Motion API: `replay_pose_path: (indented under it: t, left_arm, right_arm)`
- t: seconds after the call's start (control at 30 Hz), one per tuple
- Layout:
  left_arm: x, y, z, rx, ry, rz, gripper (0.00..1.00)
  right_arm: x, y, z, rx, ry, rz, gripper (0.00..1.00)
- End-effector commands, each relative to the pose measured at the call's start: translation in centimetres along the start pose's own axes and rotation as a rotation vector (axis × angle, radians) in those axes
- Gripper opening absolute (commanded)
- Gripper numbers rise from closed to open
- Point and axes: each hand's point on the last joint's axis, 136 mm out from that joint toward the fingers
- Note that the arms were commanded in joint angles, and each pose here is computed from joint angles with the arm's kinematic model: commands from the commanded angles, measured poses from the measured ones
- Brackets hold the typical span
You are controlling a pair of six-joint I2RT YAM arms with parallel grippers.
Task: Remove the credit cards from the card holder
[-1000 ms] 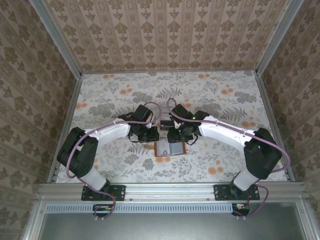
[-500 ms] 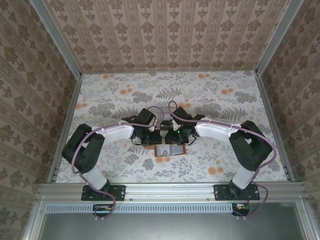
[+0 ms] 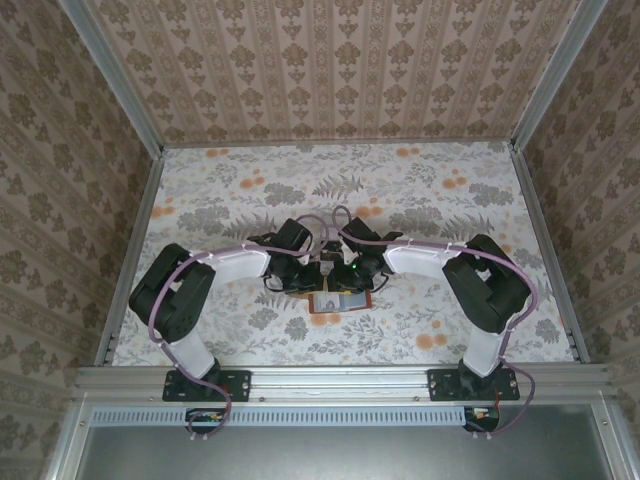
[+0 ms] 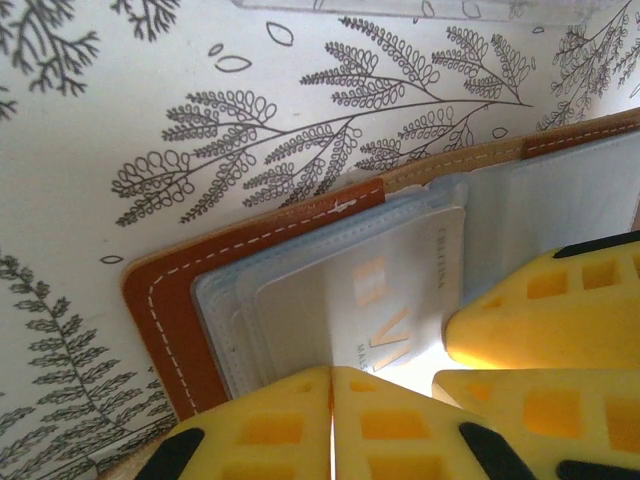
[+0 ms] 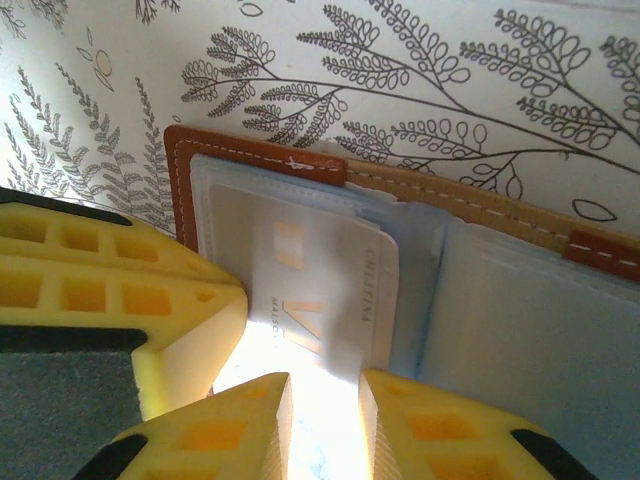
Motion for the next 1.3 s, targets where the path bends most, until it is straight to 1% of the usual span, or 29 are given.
replay_pose_path:
  t: [0.0, 0.2, 0.6, 0.77, 0.87, 0.97, 1.27]
  left_arm:
    - [0.8, 1.6, -0.9, -0.016, 0.034, 0.049, 0.10]
    - [0.4, 2.3, -0.8, -0.009, 0.027, 0.093, 0.10]
    - [-1.1, 0.9, -0.4, 0.013, 0.006, 0.075, 0.13]
    - [-1.3, -0.1, -0.2, 0.021, 0.001, 0.049, 0.13]
    - [-1.0, 0.1, -0.4, 0.017, 0.012, 0.055, 0.13]
    - [-0.5, 0.5, -0.7, 0.013, 0.022, 0.062, 0.11]
    - [0.1, 1.0, -0.8, 0.015, 0.041, 0.069, 0.09]
  right_arm:
    - [0.3, -2.3, -1.0, 0.023, 0.025, -0.088, 0.27]
    - [-0.3, -3.2, -1.5, 0.020, 0.022, -0.136, 0.27]
    - [-1.3, -2.5, -1.1, 0.005, 0.017, -0.137, 0.27]
    - [-2.1, -1.0, -0.6, -0.004, -0.013, -0.079, 0.27]
    - [-1.8, 0.0, -0.4, 0.004, -0.015, -0.015, 0.27]
    - [-1.4, 0.4, -0.2, 0.012, -0.012, 0.010, 0.27]
    - [0.0, -0.6, -0.5, 0.024, 0.019, -0.016, 0.27]
Point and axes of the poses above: each hand's point on the last joint's axis, 136 mm out from that joint toward the fingers, its own x axis out along the fingers, its own y axis along the line the jaws close on, z = x × y, and after that the axes turned 7 degrees about -x, right-handed
